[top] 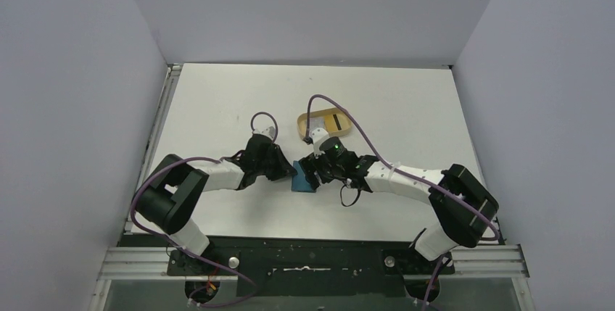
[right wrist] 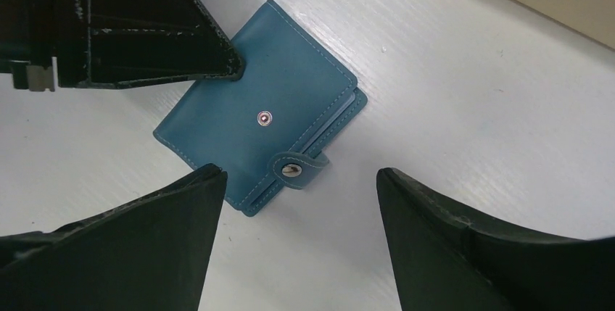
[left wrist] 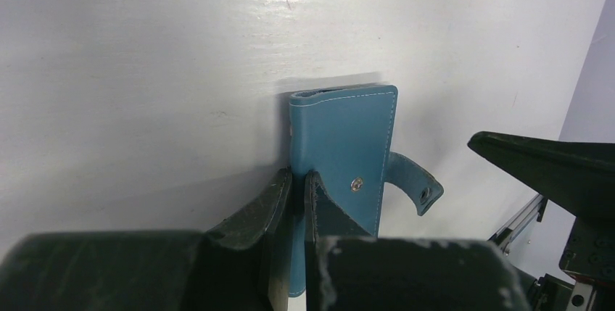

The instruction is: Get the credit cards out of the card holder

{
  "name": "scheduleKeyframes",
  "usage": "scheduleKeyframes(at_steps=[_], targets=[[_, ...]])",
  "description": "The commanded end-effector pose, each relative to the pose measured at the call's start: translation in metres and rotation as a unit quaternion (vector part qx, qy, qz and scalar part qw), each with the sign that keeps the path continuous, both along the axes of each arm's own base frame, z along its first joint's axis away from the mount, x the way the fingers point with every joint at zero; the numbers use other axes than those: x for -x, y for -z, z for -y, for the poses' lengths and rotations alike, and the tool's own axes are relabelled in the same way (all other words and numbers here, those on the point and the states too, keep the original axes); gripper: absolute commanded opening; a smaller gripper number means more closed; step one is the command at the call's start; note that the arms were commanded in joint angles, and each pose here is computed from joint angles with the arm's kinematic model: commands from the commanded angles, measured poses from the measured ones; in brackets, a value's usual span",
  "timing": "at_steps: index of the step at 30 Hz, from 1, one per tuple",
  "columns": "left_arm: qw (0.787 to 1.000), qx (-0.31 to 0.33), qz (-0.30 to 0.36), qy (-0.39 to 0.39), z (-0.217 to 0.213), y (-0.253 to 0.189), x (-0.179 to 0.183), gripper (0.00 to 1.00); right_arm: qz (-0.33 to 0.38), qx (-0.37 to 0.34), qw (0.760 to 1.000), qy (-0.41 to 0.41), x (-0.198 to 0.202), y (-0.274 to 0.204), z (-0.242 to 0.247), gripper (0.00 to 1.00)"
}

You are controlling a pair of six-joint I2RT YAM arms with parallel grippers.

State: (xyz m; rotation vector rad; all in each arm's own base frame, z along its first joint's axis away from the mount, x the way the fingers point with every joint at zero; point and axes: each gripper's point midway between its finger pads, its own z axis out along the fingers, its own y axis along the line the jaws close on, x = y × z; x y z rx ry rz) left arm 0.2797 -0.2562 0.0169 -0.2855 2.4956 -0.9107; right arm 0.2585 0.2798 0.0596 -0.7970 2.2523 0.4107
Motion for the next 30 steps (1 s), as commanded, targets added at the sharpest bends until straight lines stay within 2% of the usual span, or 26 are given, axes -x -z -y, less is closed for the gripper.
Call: scheduleKeyframes(at_steps=[1,3,8,13,17,27,29,30], targets=[[0.998,-0.06,-0.007,-0.032,-0.025,0.022,0.002,0.0,0.032,-0.036,0.999,0.017,-0.02,-0.016,-0.018,0.76],[0.998,-0.06,-0.007,-0.032,-0.026,0.022,0.003,0.0,0.031,-0.035,0.999,0.024,-0.021,-0.011,-0.017,0.75],[0.998,-0.06,-0.007,-0.032,-0.026,0.022,0.003,0.0,0.042,-0.022,0.997,0.055,-0.028,-0.003,-0.007,0.63],[0.998,-0.06,-0.007,-0.034,-0.026,0.021,0.003,0.0,0.042,-0.026,0.996,0.072,-0.033,-0.001,-0.004,0.34],[0.997,-0.061,-0.007,-0.035,-0.027,0.021,0.003,0.0,0.033,-0.019,0.996,0.075,-0.032,0.008,-0.001,0.29],[0.996,-0.077,-0.004,-0.045,-0.035,0.017,0.004,0.0,0.006,0.013,0.995,0.098,-0.021,0.029,0.022,0.0],[0.995,-0.087,0.001,-0.045,-0.037,0.012,0.002,0.0,0.003,0.016,0.995,0.103,-0.018,0.032,0.027,0.0],[0.995,-0.092,0.003,-0.045,-0.039,0.01,0.002,0.06,0.002,0.016,0.994,0.105,-0.017,0.033,0.029,0.0]])
